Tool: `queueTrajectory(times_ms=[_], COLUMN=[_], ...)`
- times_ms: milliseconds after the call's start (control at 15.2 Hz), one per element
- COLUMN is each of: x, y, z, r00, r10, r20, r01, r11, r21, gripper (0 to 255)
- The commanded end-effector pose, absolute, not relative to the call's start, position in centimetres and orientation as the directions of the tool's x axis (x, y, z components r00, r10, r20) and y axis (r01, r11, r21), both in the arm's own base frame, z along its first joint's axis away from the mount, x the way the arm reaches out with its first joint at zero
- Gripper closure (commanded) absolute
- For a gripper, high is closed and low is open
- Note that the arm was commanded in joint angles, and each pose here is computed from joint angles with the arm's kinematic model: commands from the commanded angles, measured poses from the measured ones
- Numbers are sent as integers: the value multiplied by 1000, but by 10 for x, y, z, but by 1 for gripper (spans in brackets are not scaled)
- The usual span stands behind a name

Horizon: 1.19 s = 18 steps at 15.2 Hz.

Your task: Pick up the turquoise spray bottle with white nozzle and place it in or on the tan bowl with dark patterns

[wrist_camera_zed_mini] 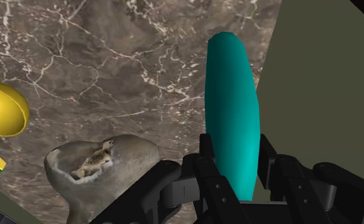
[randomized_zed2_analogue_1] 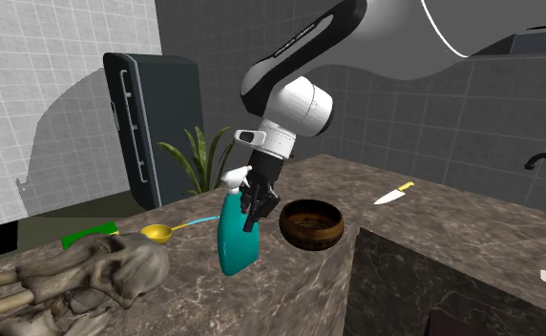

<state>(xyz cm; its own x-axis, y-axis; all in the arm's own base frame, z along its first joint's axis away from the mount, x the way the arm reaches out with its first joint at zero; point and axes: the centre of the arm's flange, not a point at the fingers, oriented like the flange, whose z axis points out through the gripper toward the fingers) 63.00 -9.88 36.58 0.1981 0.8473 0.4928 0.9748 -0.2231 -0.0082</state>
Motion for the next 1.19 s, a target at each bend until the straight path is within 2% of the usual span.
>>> queueTrajectory(times_ms=[0,1122], x=[630,630], y=[-99,-99], z=[376,466], r00=[198,198], r10=[847,847], r20=[493,493], r01=[975,975], r11=[-223,-223], r21=[-8,-8], gripper=[255,255])
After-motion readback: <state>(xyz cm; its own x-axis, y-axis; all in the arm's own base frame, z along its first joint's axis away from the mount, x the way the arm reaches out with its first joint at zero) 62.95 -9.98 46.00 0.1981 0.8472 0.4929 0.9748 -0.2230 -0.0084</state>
